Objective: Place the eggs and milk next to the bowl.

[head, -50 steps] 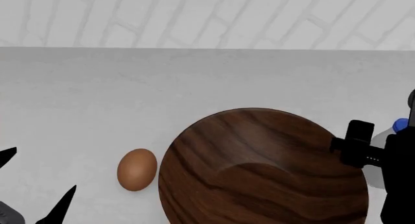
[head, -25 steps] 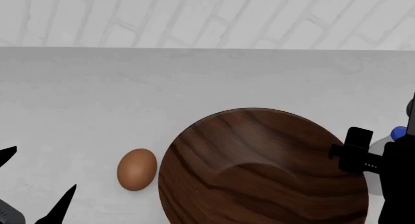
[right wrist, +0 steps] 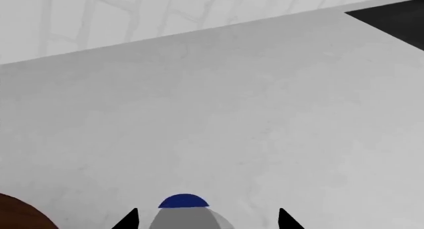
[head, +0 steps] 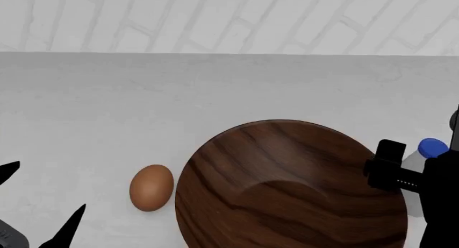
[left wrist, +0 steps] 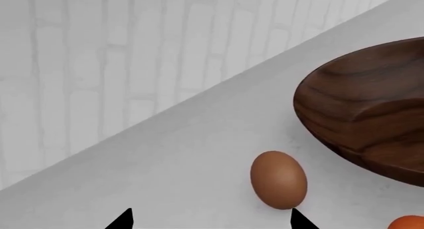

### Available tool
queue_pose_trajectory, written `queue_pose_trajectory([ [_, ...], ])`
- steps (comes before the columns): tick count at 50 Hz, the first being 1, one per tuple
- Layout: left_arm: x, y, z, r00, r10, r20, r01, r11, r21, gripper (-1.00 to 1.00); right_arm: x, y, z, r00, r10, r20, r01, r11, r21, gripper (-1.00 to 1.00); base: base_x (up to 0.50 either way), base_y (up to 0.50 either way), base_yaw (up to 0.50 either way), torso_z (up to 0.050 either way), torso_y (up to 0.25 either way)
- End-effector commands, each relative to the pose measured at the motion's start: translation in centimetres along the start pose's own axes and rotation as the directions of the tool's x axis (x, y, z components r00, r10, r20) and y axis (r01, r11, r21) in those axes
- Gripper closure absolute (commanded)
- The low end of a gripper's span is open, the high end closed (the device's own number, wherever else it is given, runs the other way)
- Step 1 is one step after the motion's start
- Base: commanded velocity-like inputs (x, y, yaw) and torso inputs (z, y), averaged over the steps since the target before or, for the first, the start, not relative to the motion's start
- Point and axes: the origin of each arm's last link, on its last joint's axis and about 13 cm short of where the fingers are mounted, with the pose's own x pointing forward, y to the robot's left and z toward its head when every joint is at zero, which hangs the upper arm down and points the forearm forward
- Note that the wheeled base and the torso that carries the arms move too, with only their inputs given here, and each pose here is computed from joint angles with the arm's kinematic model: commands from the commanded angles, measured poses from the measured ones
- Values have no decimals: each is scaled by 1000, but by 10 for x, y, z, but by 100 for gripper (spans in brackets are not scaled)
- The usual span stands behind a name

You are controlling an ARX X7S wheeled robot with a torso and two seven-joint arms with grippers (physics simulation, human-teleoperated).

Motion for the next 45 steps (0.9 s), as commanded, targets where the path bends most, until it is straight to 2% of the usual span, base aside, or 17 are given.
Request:
queue_pose_trajectory([
  [1,1,0,1,1000,-4,0,4,1000,1,-100,0,-2,1,1000,1,4,-1,1000,-2,-100,0,0,0,0,0],
  [27,0,3,8,1000,6,20,-6,1000,13,-100,-28,-2,48,992,20,125,-22,1000,13,-100,0,0,0,0,0],
  [36,-7,6,20,997,42,65,-44,999,20,-100,-44,-8,58,981,28,190,-35,999,30,-100,0,0,0,0,0],
  [45,-17,13,40,985,97,141,-98,995,1,-100,-71,-18,72,951,46,306,-61,997,39,-100,0,0,0,0,0],
])
